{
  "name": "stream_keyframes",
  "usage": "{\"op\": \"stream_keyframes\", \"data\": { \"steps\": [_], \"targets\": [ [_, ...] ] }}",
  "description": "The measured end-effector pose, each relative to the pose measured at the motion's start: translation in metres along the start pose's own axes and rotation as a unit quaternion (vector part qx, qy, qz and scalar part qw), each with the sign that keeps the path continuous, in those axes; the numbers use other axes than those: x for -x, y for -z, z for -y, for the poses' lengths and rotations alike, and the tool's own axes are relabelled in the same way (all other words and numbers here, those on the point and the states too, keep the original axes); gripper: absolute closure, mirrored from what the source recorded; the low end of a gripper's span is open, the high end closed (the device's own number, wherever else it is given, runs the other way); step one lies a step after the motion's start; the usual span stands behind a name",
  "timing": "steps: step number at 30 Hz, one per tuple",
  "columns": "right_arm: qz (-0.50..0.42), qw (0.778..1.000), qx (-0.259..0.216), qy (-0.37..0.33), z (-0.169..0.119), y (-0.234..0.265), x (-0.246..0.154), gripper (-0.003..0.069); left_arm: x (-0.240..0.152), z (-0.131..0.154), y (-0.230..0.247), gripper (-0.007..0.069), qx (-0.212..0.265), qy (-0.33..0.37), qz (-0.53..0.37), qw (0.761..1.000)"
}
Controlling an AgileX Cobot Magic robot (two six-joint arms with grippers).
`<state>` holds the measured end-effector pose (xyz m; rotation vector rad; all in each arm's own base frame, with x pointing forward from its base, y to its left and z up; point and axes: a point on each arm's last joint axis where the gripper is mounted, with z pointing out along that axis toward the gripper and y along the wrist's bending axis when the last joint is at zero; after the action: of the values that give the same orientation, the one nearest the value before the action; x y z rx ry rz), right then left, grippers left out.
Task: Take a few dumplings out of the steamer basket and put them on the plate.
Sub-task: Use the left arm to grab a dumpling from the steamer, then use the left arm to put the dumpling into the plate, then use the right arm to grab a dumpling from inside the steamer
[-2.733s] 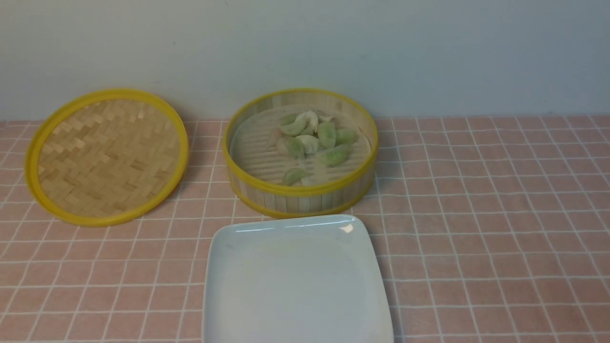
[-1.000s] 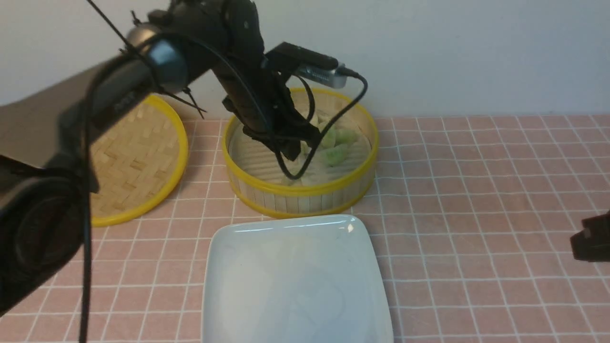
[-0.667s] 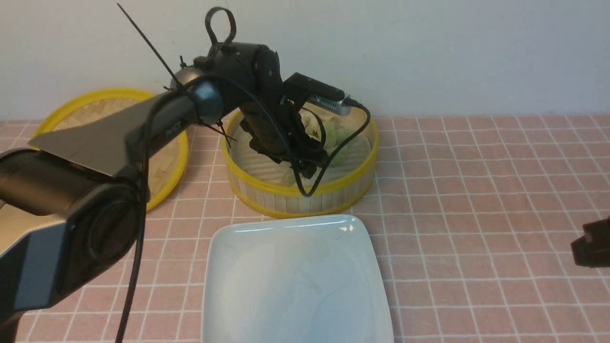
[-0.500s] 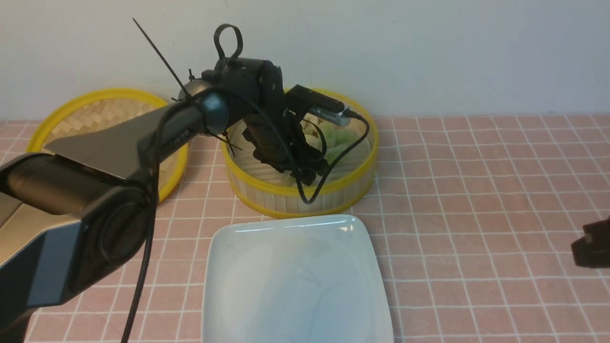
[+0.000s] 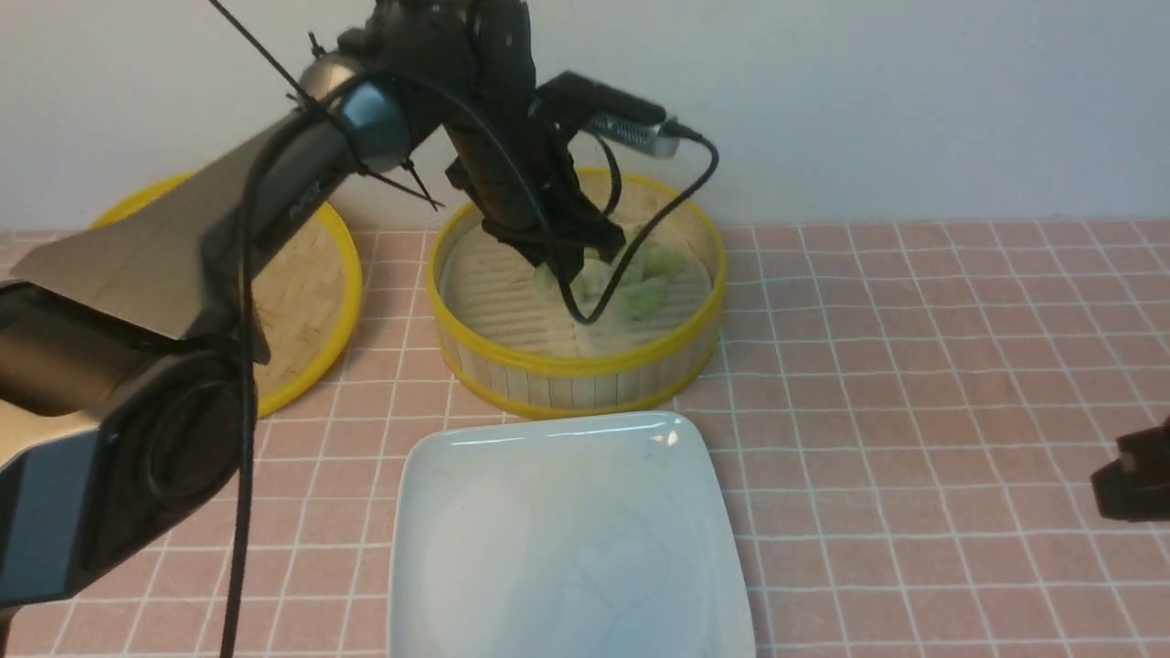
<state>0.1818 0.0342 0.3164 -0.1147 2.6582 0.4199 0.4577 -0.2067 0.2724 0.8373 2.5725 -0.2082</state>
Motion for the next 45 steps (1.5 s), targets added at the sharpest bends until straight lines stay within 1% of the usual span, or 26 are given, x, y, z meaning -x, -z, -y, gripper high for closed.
{"op": "stream_keyframes", "data": {
  "steps": [2, 3, 4, 6, 9, 11, 12, 13, 14, 16, 17, 18, 22, 26, 28, 31, 33, 35, 36, 37, 39, 40, 41, 44, 45],
  "targets": [
    [0.000, 1.000, 0.005, 0.006, -0.001, 0.000, 0.000, 0.0659, 0.005, 0.002, 0.032, 0.0463, 0.006, 0.000, 0.028, 1.000],
    [0.000, 1.000, 0.005, 0.007, -0.001, 0.000, 0.000, 0.0659, 0.005, 0.003, 0.035, 0.0463, 0.007, 0.001, 0.031, 0.999],
    [0.001, 1.000, 0.008, 0.009, -0.001, 0.000, 0.000, 0.0659, 0.006, 0.005, 0.057, 0.0463, 0.008, 0.015, 0.049, 0.999],
    [0.001, 1.000, 0.013, 0.009, -0.002, 0.000, 0.000, 0.0659, 0.002, 0.010, 0.074, 0.0463, -0.001, 0.035, 0.055, 0.998],
    [0.002, 1.000, 0.013, 0.010, -0.002, 0.000, 0.000, 0.0659, -0.020, 0.021, 0.097, 0.0463, -0.024, 0.057, 0.039, 0.997],
    [0.002, 1.000, 0.013, 0.012, -0.002, 0.000, 0.000, 0.0659, -0.036, 0.028, 0.098, 0.0463, -0.035, 0.062, 0.014, 0.997],
    [0.002, 1.000, 0.014, 0.017, -0.003, 0.000, 0.000, 0.0659, -0.050, 0.035, 0.094, 0.0463, -0.045, 0.065, -0.012, 0.997],
    [0.002, 1.000, 0.014, 0.017, -0.003, 0.000, 0.000, 0.0659, -0.053, 0.036, 0.093, 0.0463, -0.046, 0.066, -0.016, 0.997],
    [0.002, 1.000, 0.014, 0.025, -0.003, 0.000, 0.000, 0.0659, -0.074, 0.045, 0.079, 0.0463, -0.061, 0.072, -0.062, 0.994],
    [0.002, 0.999, 0.014, 0.029, -0.003, 0.000, 0.000, 0.0659, -0.090, 0.054, 0.066, 0.0463, -0.075, 0.075, -0.097, 0.990],
    [0.002, 0.999, 0.014, 0.031, -0.003, 0.000, 0.000, 0.0659, -0.107, 0.061, 0.049, 0.0463, -0.084, 0.076, -0.138, 0.984],
    [0.002, 0.999, 0.014, 0.032, -0.003, 0.000, 0.000, 0.0659, -0.114, 0.064, 0.040, 0.0463, -0.087, 0.075, -0.158, 0.981],
    [0.016, 0.999, 0.012, 0.033, -0.002, 0.000, 0.003, 0.0659, -0.130, 0.076, 0.012, 0.0463, -0.090, 0.064, -0.207, 0.972],
    [0.047, 0.998, 0.006, 0.033, -0.001, 0.000, 0.010, 0.0659, -0.132, 0.084, -0.007, 0.0457, -0.083, 0.047, -0.218, 0.971],
    [0.053, 0.998, 0.005, 0.034, -0.002, 0.001, 0.016, 0.0659, -0.133, 0.086, -0.013, 0.0426, -0.079, 0.039, -0.224, 0.971],
    [0.059, 0.997, 0.009, 0.043, -0.006, 0.002, 0.029, 0.0659, -0.134, 0.089, -0.020, 0.0318, -0.076, 0.033, -0.233, 0.969],
    [0.062, 0.996, 0.015, 0.059, -0.013, 0.002, 0.042, 0.0659, -0.135, 0.089, -0.021, 0.0232, -0.072, 0.032, -0.235, 0.969],
    [0.060, 0.995, 0.023, 0.076, -0.022, -0.003, 0.056, 0.0659, -0.135, 0.088, -0.021, 0.0176, -0.070, 0.033, -0.238, 0.968],
    [0.060, 0.994, 0.027, 0.087, -0.028, -0.006, 0.065, 0.0659, -0.135, 0.088, -0.020, 0.0169, -0.069, 0.034, -0.240, 0.968],
    [0.066, 0.993, 0.030, 0.098, -0.034, -0.008, 0.074, 0.0659, -0.135, 0.088, -0.019, 0.0173, -0.067, 0.034, -0.241, 0.968],
    [0.067, 0.991, 0.034, 0.109, -0.042, -0.019, 0.092, 0.0659, -0.134, 0.086, -0.014, 0.0226, -0.058, 0.029, -0.236, 0.970],
    [0.075, 0.990, 0.038, 0.117, -0.051, -0.025, 0.108, 0.0657, -0.134, 0.085, -0.007, 0.0291, -0.049, 0.028, -0.229, 0.972],
    [0.069, 0.990, 0.038, 0.119, -0.053, -0.032, 0.113, 0.0655, -0.133, 0.084, 0.000, 0.0330, -0.043, 0.029, -0.222, 0.974],
    [0.073, 0.987, 0.030, 0.142, -0.067, -0.054, 0.147, 0.0636, -0.134, 0.082, 0.036, 0.0531, -0.018, 0.039, -0.185, 0.982],
    [0.072, 0.986, 0.026, 0.149, -0.072, -0.065, 0.157, 0.0624, -0.135, 0.082, 0.049, 0.0567, -0.012, 0.041, -0.171, 0.984]
  ]
}}
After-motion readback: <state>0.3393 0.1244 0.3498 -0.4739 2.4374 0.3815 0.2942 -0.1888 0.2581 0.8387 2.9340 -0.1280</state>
